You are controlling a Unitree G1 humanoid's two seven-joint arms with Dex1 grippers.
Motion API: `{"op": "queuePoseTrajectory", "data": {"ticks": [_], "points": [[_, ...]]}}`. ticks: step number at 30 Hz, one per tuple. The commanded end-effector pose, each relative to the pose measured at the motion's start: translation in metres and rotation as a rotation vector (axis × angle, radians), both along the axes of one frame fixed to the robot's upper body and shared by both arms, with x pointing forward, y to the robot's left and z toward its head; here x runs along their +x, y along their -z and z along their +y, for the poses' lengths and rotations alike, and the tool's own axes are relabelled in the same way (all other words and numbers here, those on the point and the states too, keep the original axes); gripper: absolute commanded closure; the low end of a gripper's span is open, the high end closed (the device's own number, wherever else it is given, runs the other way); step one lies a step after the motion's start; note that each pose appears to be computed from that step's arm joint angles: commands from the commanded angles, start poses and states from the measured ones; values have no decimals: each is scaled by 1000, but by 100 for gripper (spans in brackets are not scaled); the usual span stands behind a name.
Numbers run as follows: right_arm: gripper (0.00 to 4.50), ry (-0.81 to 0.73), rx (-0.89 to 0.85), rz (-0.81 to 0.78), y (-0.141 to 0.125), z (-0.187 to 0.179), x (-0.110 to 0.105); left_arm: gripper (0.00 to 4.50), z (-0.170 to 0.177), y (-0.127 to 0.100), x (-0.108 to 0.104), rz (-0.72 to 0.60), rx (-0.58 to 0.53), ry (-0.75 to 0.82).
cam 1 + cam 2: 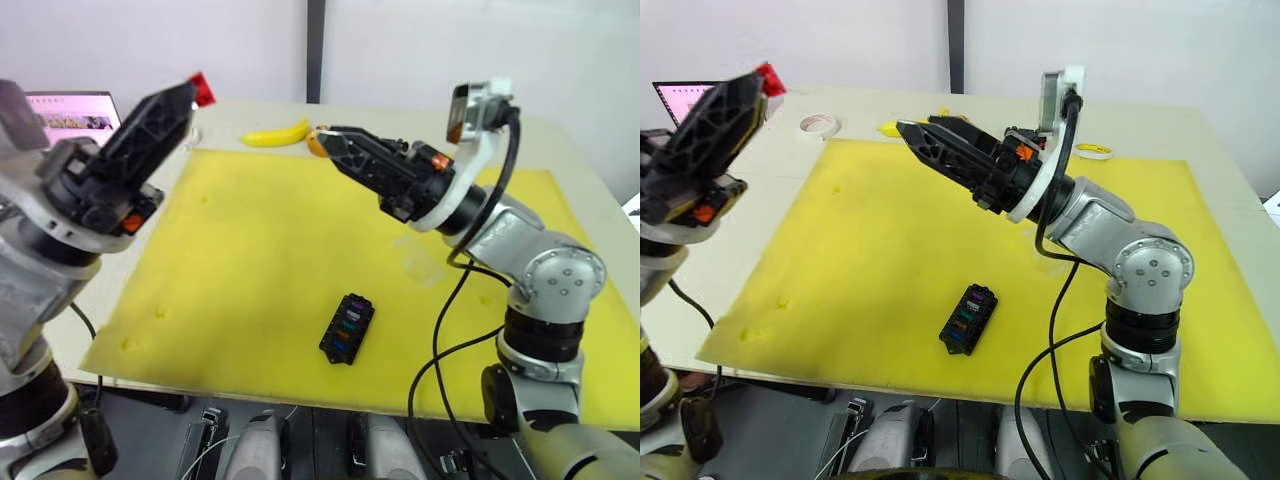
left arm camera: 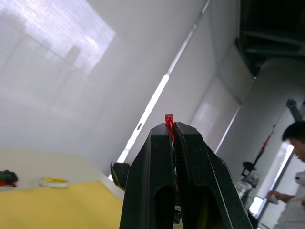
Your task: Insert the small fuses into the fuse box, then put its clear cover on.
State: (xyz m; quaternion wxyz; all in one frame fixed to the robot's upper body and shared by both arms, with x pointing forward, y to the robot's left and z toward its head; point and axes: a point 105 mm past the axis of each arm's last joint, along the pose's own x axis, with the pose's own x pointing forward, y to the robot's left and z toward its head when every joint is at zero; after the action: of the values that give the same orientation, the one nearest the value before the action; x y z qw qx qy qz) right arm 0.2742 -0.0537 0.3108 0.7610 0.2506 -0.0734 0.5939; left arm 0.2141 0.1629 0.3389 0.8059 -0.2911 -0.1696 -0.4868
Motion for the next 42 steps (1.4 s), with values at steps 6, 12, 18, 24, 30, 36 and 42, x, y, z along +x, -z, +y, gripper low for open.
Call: {"op": "queuePoseTrajectory", "data": {"ticks": [6,12,18,24,30,36,42], "points": [[0,-65,6,-64,-16,-2,-2,441,37,0,-24,-39,89,-176],[0,-89,-13,-69,-17,1,2,441,66,-3,-31,-27,130,-244],[0,-80,-21,-79,-18,1,0,441,26,-13,-21,-104,41,-90],[0,-46,19,-70,-25,-2,-5,441,-7,-25,-9,-119,-95,84],[0,-18,99,-48,-34,-1,-12,441,-25,-27,12,-61,-171,238],[0,2,166,-30,-41,1,-18,441,-43,-17,26,13,-205,358],[169,22,181,-16,-41,2,-20,450,-60,-11,39,43,-213,440]]}}
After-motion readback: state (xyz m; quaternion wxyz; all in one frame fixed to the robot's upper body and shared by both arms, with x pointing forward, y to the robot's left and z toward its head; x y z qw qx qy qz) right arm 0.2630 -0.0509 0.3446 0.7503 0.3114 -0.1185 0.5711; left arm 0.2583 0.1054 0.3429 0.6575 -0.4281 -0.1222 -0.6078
